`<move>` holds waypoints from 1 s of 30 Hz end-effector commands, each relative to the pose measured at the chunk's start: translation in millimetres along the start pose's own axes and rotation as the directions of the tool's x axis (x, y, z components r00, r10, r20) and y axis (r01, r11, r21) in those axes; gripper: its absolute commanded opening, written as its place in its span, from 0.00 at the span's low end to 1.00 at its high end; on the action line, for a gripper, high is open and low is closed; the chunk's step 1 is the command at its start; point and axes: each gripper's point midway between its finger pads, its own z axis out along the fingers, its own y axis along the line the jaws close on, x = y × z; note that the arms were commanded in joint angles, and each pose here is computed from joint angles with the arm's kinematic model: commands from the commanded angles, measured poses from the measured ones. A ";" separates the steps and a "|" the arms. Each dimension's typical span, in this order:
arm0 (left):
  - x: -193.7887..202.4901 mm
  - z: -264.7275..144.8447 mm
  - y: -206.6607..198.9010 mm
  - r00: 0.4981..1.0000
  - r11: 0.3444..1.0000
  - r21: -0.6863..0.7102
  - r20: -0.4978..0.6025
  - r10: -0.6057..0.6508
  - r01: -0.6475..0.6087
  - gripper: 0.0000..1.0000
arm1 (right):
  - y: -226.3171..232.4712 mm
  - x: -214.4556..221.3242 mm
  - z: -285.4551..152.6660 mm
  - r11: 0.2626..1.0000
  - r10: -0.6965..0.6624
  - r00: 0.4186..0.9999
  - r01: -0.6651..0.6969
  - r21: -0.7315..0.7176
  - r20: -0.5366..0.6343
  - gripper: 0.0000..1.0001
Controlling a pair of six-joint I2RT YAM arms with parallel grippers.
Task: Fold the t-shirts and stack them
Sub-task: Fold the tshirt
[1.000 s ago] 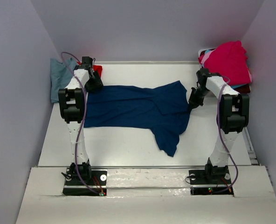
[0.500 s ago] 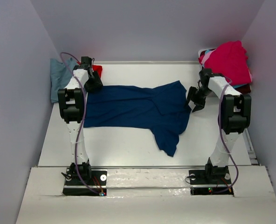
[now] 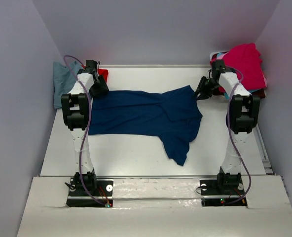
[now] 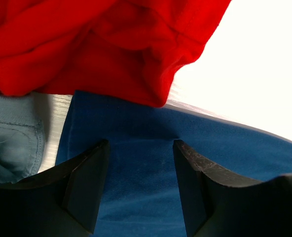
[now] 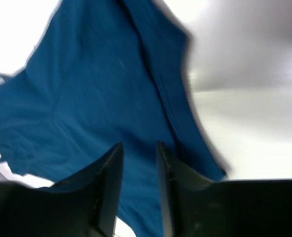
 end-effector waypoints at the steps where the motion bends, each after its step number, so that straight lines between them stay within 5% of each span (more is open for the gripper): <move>1: 21.2 9.5 20.3 0.998 0.998 -0.060 -0.067 0.001 -0.005 0.67 | 44.1 -19.0 25.1 0.995 -0.075 0.997 0.076 -0.071 0.020 0.30; 8: 26.1 8.3 20.0 0.997 0.997 -0.074 -0.077 0.014 -0.020 0.67 | 75.0 -34.1 57.8 0.987 -0.122 0.992 0.124 -0.105 0.027 0.13; 18: 29.9 8.7 17.9 0.996 0.996 -0.080 -0.088 0.027 -0.034 0.67 | 84.6 -43.2 85.4 0.982 -0.137 0.989 0.142 -0.121 0.050 0.12; 30: 31.3 1.0 21.6 0.995 0.992 -0.115 -0.085 0.050 -0.060 0.67 | 44.2 -56.6 113.6 0.986 -0.154 0.985 0.149 0.072 0.071 0.12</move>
